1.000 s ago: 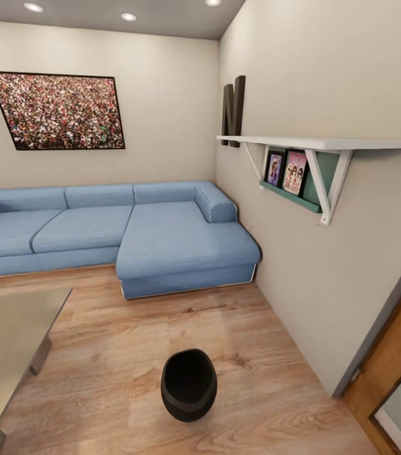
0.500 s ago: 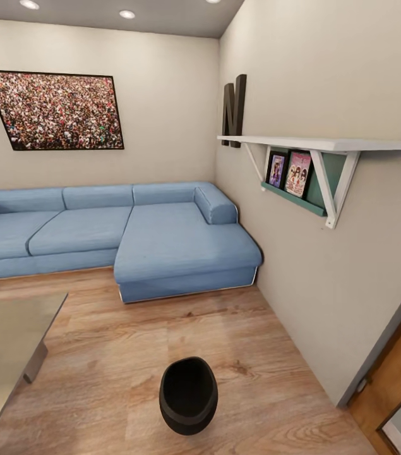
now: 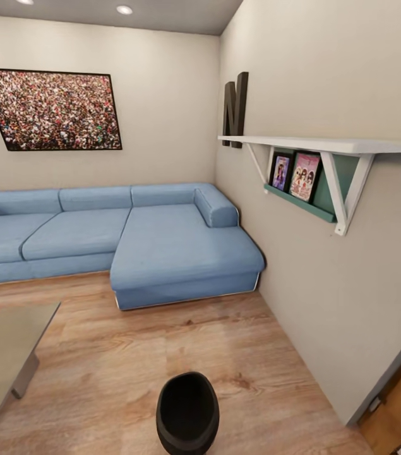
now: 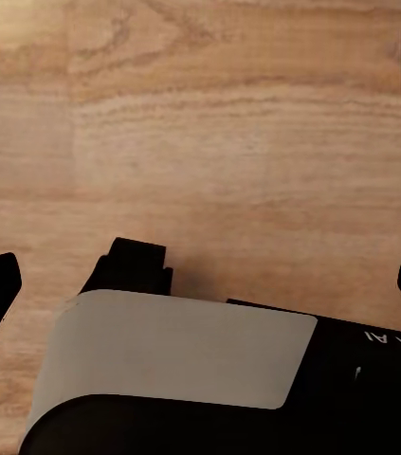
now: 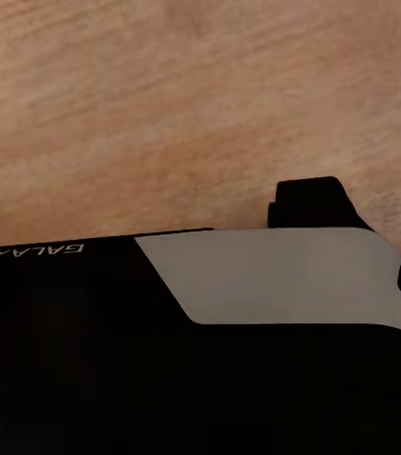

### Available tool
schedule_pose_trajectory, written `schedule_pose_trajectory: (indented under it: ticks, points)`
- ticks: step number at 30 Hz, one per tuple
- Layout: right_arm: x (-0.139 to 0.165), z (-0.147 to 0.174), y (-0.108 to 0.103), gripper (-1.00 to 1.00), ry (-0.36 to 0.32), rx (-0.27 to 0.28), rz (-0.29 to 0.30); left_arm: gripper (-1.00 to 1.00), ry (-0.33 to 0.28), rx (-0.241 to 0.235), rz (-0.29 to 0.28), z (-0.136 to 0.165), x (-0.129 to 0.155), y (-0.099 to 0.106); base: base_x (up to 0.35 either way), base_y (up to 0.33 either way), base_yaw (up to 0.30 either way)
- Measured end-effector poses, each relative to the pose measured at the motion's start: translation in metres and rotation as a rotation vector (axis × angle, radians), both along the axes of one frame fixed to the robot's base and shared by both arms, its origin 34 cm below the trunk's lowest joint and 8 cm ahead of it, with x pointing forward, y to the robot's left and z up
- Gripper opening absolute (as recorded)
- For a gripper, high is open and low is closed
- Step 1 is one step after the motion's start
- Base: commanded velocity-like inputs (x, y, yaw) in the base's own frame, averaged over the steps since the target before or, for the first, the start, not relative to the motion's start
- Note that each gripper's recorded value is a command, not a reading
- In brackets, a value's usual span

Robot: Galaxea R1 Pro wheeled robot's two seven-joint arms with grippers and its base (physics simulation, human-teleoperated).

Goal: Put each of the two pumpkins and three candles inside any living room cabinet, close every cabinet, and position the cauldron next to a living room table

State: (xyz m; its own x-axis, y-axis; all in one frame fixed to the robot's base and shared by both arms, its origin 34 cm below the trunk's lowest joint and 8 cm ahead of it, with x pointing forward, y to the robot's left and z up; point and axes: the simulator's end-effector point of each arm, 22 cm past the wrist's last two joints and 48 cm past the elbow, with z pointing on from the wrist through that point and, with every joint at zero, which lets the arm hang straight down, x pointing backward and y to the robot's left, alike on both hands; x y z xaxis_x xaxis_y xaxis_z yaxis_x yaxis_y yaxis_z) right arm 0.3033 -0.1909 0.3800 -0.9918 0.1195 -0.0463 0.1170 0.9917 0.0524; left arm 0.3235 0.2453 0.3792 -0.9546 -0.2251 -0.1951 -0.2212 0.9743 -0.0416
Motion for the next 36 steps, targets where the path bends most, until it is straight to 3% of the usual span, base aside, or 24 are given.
schedule_pose_trajectory:
  ticks: [19, 36]
  points:
    - [0.0005, -0.0001, -0.0003, 1.0, -0.001, 0.0, -0.001, 1.0, 0.0, 0.0, -0.002, -0.0001, -0.0001, -0.0008, 0.279, 0.0, 0.0]
    - [0.0015, -0.0001, -0.0009, 1.0, -0.003, -0.002, -0.006, 1.0, -0.001, -0.003, -0.001, -0.0002, 0.0003, -0.0023, 0.032, 0.0, 0.0]
